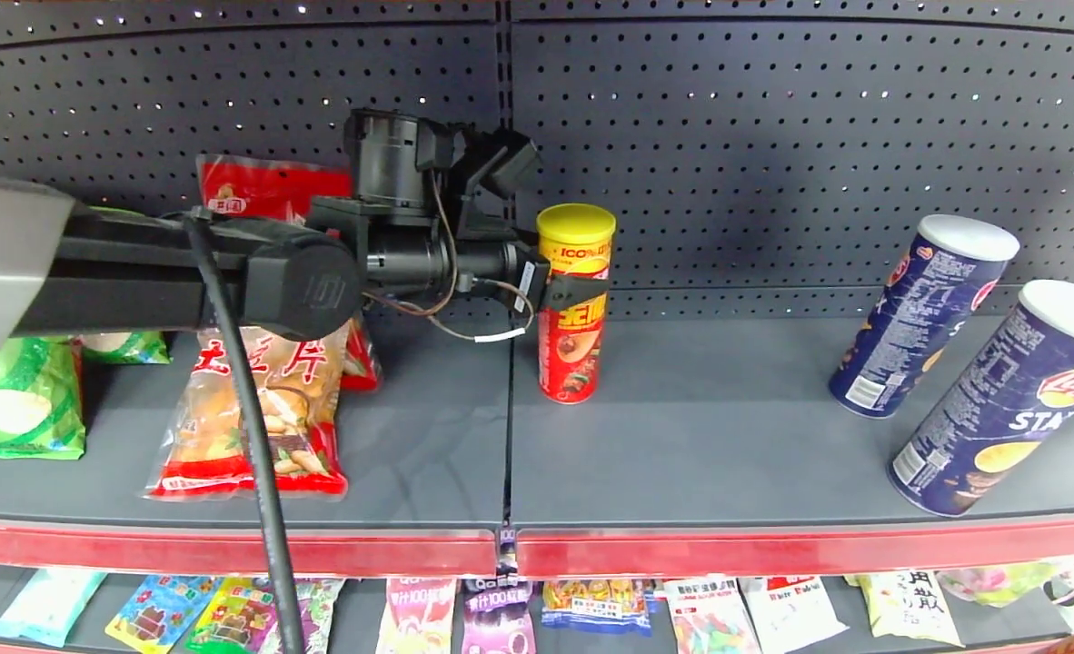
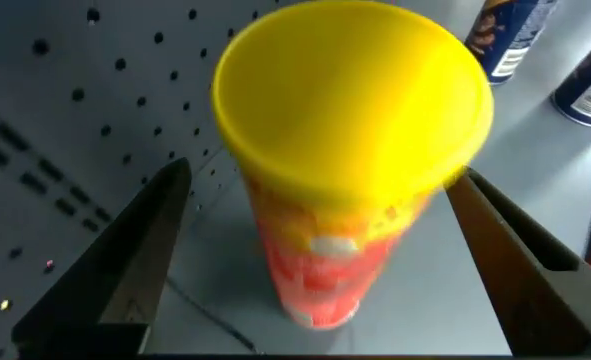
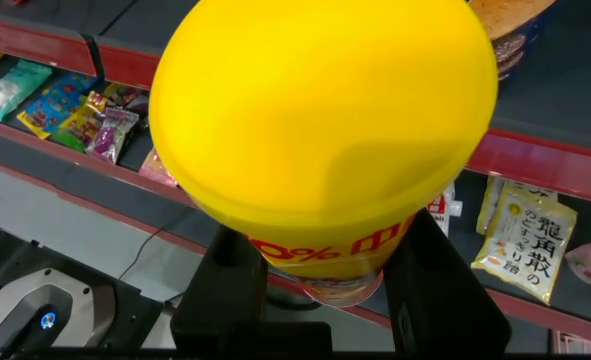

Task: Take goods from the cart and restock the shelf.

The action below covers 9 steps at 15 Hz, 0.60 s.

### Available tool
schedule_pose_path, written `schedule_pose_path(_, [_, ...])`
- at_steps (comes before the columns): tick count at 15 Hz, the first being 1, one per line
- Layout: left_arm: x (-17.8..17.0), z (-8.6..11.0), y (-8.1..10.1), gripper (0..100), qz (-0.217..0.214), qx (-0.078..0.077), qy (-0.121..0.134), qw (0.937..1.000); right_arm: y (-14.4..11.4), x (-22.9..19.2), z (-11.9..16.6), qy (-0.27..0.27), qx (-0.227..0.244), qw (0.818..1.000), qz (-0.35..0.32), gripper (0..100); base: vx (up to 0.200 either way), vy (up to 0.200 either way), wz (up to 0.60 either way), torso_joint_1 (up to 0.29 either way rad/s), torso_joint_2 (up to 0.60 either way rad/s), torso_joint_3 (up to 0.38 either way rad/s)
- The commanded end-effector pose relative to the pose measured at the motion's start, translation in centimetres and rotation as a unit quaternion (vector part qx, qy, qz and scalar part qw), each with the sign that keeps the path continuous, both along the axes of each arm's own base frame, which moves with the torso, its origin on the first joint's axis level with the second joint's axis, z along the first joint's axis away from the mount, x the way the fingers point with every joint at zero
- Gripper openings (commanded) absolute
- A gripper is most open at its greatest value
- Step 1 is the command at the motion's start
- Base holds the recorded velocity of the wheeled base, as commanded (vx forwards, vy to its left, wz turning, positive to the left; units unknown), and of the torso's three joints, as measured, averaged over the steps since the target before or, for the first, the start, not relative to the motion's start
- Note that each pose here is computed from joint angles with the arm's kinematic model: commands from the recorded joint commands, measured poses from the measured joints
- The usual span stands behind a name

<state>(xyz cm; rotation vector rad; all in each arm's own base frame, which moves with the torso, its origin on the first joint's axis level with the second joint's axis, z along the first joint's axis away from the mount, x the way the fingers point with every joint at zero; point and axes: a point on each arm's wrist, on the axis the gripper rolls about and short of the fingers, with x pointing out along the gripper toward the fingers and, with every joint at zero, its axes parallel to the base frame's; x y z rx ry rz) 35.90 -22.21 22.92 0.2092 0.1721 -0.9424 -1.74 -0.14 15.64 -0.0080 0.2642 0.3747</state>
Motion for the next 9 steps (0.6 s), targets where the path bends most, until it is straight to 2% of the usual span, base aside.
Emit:
schedule_pose_path(1, [0.6, -0.7, -0.9, 100, -0.005, 0.002, 0.002, 1.0, 0.0, 0.0, 0.0, 0.001, 0.0, 1.0, 0.0, 0, 0.0, 0.0, 0.0, 0.0, 0.0, 0.0])
schedule_pose_path(2, [0.8, -0.7, -1.1, 100, -0.006, 0.001, 0.0, 1.0, 0.0, 0.0, 0.0, 0.001, 0.0, 1.0, 0.0, 0, 0.0, 0.0, 0.0, 0.0, 0.0, 0.0])
schedule_pose_path(3, [0.8, -0.7, -1.2, 0, -0.006, 0.001, 0.0, 1.0, 0.0, 0.0, 0.0, 0.001, 0.0, 1.0, 0.0, 0, 0.0, 0.0, 0.0, 0.0, 0.0, 0.0])
schedule_pose_path(6, [0.4, -1.1, -2.0, 0, -0.016, 0.003, 0.009, 0.9998, 0.0, 0.0, 0.0, 0.005, 0.01, 1.0, -0.003, 0, 0.0, 0.0, 0.0, 0.0, 0.0, 0.0])
schedule_pose_path(9, [-0.2, -1.0, -1.7, 0, -0.019, 0.004, 0.012, 0.9997, 0.0, 0.0, 0.0, 0.004, 0.01, 1.0, -0.003, 0, 0.0, 0.0, 0.0, 0.0, 0.0, 0.0])
